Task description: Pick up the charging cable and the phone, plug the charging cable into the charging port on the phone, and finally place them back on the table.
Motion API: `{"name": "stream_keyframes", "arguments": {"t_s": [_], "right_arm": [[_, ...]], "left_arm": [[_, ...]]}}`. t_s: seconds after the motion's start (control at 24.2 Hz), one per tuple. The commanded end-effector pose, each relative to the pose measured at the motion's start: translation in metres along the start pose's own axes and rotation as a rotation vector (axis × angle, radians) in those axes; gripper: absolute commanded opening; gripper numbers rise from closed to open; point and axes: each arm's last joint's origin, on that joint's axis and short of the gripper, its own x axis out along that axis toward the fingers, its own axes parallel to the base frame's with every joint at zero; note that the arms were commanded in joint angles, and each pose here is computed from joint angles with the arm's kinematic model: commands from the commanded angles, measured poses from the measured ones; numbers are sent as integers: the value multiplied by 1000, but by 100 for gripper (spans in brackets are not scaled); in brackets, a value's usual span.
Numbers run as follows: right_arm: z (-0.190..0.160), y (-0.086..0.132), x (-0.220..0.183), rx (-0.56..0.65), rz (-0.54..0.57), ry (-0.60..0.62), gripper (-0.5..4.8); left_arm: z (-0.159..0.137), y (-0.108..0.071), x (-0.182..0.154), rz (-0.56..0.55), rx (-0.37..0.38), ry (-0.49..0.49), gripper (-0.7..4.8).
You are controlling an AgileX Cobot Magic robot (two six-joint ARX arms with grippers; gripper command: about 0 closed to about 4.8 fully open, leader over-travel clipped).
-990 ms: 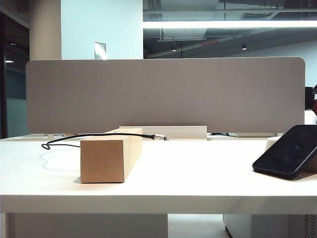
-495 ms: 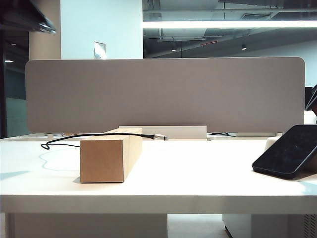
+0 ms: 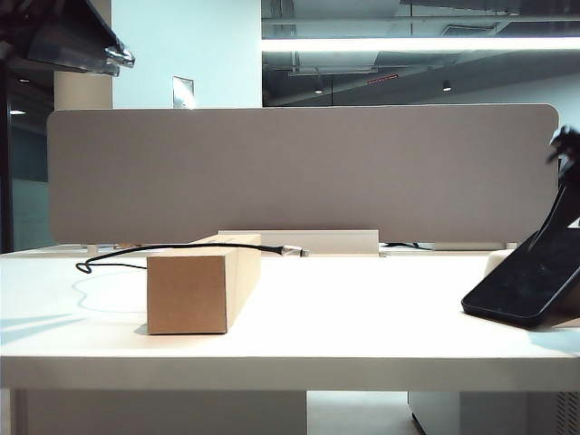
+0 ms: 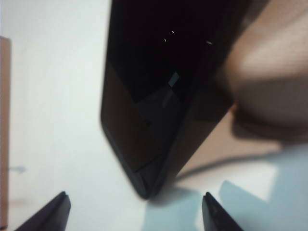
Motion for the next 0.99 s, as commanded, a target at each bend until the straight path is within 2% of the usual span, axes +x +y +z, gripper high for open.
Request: {"name": "stream_keyframes", "arguments": {"t_s": [0.04,0.37,0.45,0.58,0.78,0.99], "right_arm": [[3,-4,16,9,8,-5,378],[5,-13,38,54,17,-19,377],[5,-14,41,48,23,-31,354],[6,-15,45,44,30,-41,349],[6,-18,50,91,31,-45,239],[5,-19,52,91,27,-47,197]], "left_arm": [[4,0,-1,0,5,-17,122],[4,0,-1,0,5,-17,122],[4,0,-1,0,5,-18,122],[4,0,-1,0,5,-18,122],[4,0,-1,0,6,-18,122],[4,0,-1,0,6,-18,122]]}}
